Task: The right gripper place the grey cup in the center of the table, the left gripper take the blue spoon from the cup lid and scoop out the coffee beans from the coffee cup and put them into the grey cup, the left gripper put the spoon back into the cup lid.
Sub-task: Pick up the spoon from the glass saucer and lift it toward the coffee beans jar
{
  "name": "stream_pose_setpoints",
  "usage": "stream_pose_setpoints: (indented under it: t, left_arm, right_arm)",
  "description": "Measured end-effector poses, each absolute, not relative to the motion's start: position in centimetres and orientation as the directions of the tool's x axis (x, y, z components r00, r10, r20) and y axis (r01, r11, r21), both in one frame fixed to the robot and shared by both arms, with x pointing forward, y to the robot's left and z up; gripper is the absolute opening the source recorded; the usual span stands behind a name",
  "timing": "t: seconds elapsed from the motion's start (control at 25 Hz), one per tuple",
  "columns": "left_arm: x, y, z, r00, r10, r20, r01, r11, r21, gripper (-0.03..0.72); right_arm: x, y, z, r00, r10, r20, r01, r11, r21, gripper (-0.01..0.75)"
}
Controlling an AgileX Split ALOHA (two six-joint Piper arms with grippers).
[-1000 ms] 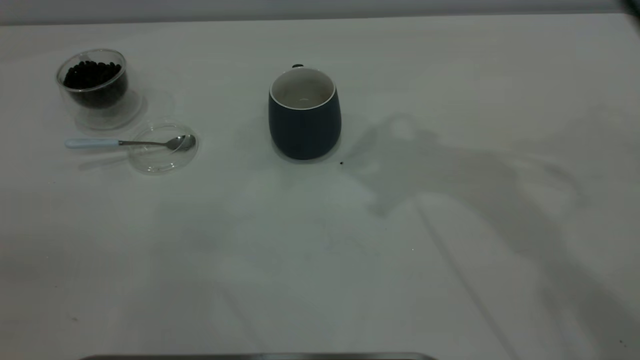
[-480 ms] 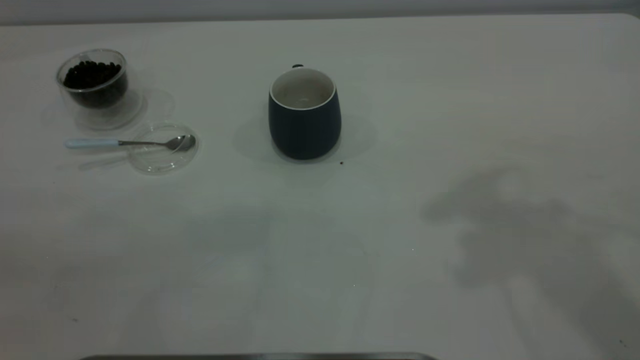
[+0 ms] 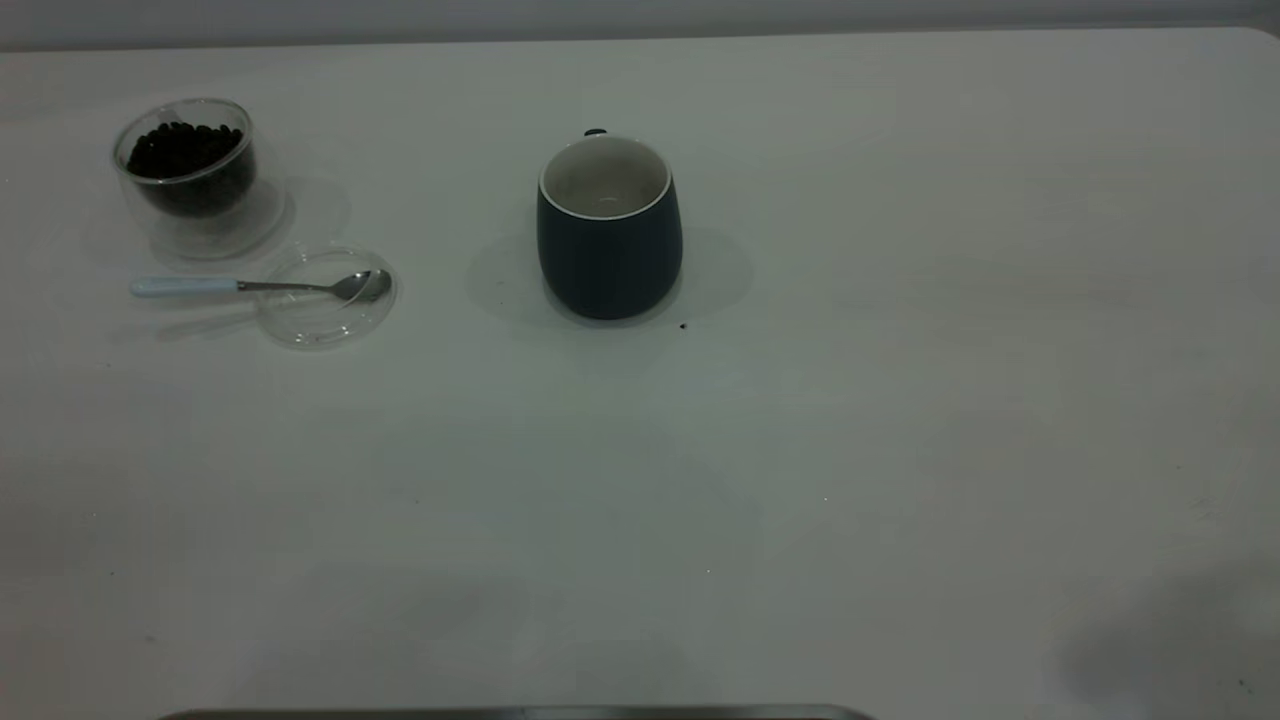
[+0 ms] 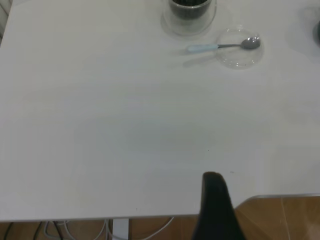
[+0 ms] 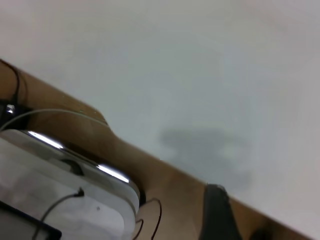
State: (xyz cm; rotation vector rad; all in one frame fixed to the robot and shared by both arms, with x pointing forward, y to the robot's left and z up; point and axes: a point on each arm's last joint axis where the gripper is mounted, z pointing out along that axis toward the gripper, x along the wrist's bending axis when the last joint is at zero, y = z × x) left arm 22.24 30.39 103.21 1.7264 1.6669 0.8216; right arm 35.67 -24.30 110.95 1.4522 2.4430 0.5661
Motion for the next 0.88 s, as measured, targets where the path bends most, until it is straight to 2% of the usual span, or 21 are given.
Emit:
stream_pose_setpoints:
  t: [0.28, 0.56, 0.88]
  left_arm:
    - [22.2, 30.4, 103.2, 0.021, 0.999, 0.029, 0.631, -0.036, 0.775, 0.589]
    - [22.2, 30.4, 103.2, 0.021, 0.999, 0.029, 0.631, -0.036, 0.775, 0.589]
    - [22.2, 30.4, 103.2, 0.021, 0.999, 0.028, 0.631, -0.035, 0.775, 0.589]
  right_arm:
    - [30.8, -26.8, 107.3, -0.451, 0.892, -0.029, 0.773, 0.406, 0.487, 0.462]
    - [27.0, -28.8, 104.0, -0.321, 0.947, -0.022, 0.690, 0.250, 0.680, 0.462]
    - [24.0, -29.7, 103.9, -0.176, 0.984, -0.030, 0.559, 0.125, 0.819, 0.462]
